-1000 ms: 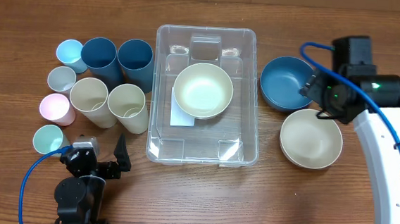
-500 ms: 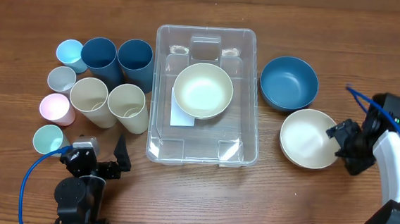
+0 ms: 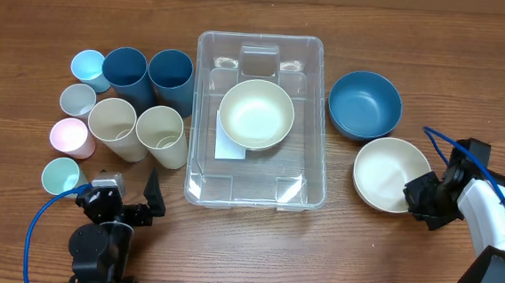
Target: Pack container
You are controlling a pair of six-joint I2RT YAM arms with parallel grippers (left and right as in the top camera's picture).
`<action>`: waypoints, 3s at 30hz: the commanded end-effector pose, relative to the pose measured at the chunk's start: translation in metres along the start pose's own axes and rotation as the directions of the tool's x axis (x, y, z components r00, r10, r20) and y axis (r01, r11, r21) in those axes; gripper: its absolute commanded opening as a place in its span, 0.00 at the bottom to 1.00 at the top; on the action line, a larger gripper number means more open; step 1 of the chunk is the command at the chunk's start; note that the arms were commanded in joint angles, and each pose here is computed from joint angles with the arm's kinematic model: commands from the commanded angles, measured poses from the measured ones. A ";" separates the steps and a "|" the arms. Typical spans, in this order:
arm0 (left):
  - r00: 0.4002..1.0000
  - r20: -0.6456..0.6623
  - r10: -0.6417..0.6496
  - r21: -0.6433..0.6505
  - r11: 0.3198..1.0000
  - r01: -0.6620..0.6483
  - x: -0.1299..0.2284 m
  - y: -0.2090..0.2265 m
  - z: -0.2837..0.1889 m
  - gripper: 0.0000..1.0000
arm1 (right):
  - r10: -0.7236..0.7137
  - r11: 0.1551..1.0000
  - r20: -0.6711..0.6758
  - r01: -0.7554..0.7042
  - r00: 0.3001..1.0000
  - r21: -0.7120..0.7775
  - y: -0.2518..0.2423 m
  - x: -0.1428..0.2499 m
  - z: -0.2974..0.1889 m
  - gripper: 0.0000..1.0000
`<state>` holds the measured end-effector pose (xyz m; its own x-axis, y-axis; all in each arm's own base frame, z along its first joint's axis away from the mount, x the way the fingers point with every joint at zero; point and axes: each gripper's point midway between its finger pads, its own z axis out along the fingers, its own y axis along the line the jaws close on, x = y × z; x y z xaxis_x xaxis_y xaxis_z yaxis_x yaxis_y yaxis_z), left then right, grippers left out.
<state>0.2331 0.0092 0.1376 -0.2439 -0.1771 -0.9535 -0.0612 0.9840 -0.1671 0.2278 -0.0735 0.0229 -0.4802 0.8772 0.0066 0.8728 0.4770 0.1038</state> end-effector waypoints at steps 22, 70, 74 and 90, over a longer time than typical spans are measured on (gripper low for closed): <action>1.000 0.008 -0.009 0.018 1.000 0.008 -0.001 -0.003 0.000 1.00 | -0.221 0.834 0.333 0.355 0.916 -0.422 0.066 0.041 -0.150 0.04; 1.000 0.007 -0.009 0.018 1.000 0.008 -0.001 -0.003 0.000 1.00 | -0.873 0.334 0.245 0.884 0.421 -0.327 0.293 0.172 -0.096 0.45; 1.000 0.007 -0.009 0.018 1.000 0.008 -0.001 -0.003 0.000 1.00 | -0.837 0.318 0.334 0.883 0.433 -0.347 0.303 0.163 -0.135 0.45; 1.000 0.008 -0.009 0.018 1.000 0.008 -0.001 -0.003 0.000 1.00 | -0.456 0.772 0.346 0.558 0.820 -0.305 0.201 -0.041 -0.189 0.63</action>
<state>0.2331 0.0092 0.1377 -0.2436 -0.1770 -0.9536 -0.0612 0.9840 -0.1671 0.4090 0.0116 0.2742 -0.7512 0.4297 -0.5010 0.2299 0.8819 0.4116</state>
